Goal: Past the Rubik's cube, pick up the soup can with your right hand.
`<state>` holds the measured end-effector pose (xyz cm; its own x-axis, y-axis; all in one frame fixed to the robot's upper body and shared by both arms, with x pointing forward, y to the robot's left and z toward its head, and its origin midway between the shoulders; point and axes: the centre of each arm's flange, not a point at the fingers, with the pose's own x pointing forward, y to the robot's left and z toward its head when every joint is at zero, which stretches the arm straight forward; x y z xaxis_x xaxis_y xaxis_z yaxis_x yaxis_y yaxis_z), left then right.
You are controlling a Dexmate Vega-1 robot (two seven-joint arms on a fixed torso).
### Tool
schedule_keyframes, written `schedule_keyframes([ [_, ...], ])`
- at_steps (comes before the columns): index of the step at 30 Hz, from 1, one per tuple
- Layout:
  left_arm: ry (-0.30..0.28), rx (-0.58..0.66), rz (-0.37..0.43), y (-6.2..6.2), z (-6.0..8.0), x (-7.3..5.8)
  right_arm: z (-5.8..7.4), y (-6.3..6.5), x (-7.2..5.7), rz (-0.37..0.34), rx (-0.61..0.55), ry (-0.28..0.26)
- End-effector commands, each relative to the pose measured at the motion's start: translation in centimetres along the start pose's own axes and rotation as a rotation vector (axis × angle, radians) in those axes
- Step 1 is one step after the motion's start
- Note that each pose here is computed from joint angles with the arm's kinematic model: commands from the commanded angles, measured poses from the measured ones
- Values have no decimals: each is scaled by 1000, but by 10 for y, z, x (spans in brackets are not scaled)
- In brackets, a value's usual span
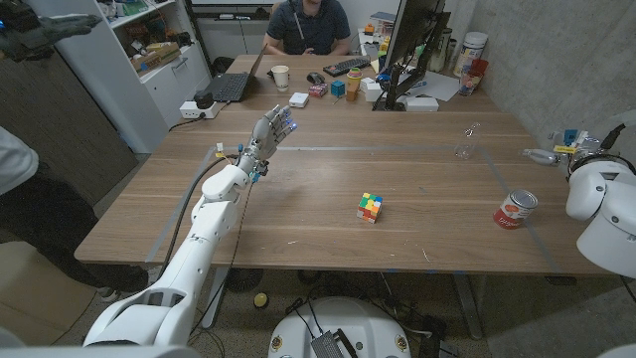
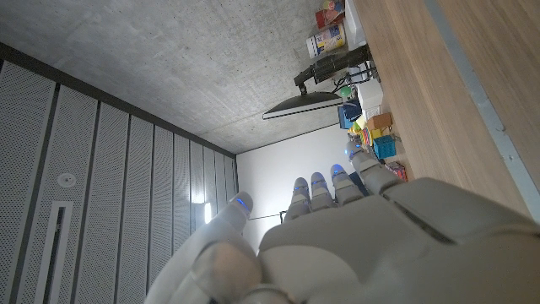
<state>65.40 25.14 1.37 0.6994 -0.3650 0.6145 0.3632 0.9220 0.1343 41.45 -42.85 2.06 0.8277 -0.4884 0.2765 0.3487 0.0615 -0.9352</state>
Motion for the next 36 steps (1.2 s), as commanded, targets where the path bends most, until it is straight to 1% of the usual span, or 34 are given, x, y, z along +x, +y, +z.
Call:
schedule_keyframes([
  [1, 13, 6, -1, -6, 0, -5, -4, 16, 4, 54, 0, 0],
  [8, 20, 8, -7, -10, -1, -6, -7, 24, 5, 80, 6, -10],
  [20, 23, 6, -5, -14, -2, -12, -5, 35, 7, 144, -15, -38],
  [25, 23, 5, -1, -15, -3, -14, -3, 39, 7, 169, -28, -42],
  [28, 25, 6, -4, -14, -3, -16, 0, 44, 7, 203, -39, -45],
  [36, 31, -8, -17, -15, -6, -18, 6, 48, 9, 254, -69, -62],
])
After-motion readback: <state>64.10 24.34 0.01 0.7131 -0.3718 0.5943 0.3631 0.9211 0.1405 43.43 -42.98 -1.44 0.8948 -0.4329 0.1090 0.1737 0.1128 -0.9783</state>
